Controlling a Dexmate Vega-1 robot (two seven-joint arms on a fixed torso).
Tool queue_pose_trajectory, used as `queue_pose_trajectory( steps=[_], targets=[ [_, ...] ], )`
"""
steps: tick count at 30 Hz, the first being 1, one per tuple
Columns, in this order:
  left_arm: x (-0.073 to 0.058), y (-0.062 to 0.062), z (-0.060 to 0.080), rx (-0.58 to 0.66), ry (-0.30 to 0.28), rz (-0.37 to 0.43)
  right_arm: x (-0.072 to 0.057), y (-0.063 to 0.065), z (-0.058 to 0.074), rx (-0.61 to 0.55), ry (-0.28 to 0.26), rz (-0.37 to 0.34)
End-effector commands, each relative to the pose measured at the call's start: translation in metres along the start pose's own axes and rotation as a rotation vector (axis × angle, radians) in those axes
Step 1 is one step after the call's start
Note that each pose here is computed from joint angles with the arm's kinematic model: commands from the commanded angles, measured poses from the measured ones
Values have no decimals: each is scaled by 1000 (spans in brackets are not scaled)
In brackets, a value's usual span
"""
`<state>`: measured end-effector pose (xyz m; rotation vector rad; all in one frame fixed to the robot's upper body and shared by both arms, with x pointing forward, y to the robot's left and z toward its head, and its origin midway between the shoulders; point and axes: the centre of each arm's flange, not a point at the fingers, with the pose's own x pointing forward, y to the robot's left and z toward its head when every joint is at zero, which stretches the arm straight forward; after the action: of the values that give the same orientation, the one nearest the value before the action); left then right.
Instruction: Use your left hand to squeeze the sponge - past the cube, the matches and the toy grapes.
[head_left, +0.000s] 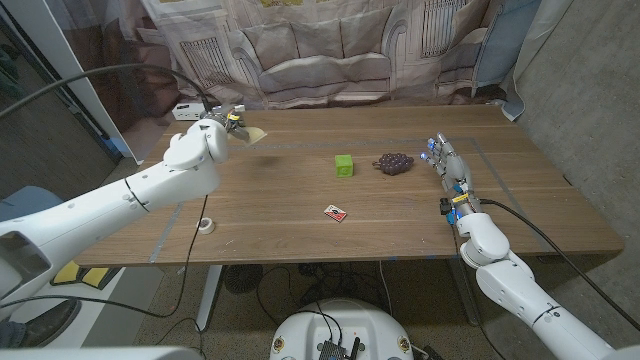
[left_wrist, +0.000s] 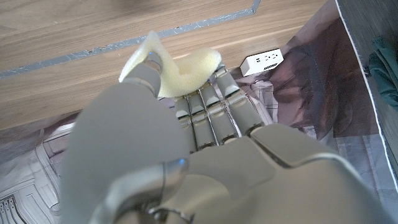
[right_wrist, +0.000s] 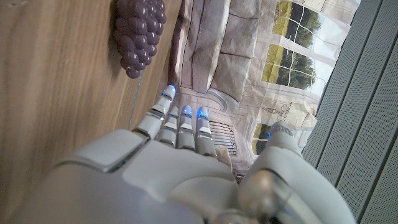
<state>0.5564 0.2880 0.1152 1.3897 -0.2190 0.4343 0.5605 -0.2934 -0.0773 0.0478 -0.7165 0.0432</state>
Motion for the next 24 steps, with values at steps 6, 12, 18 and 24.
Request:
queue_pose_trajectory(
  steps=[6,12,18,24],
  targets=[
    [3,-6,5,-28,-9,8,-1,-3,4,-7,2,4],
    [4,-7,5,-45,-18,20,-2,-2,4,-7,1,7],
    [2,-9,5,-79,-39,45,-3,-1,3,-6,0,5],
    [3,-10,4,-86,-40,50,-4,-1,2,-2,-3,0]
  ],
)
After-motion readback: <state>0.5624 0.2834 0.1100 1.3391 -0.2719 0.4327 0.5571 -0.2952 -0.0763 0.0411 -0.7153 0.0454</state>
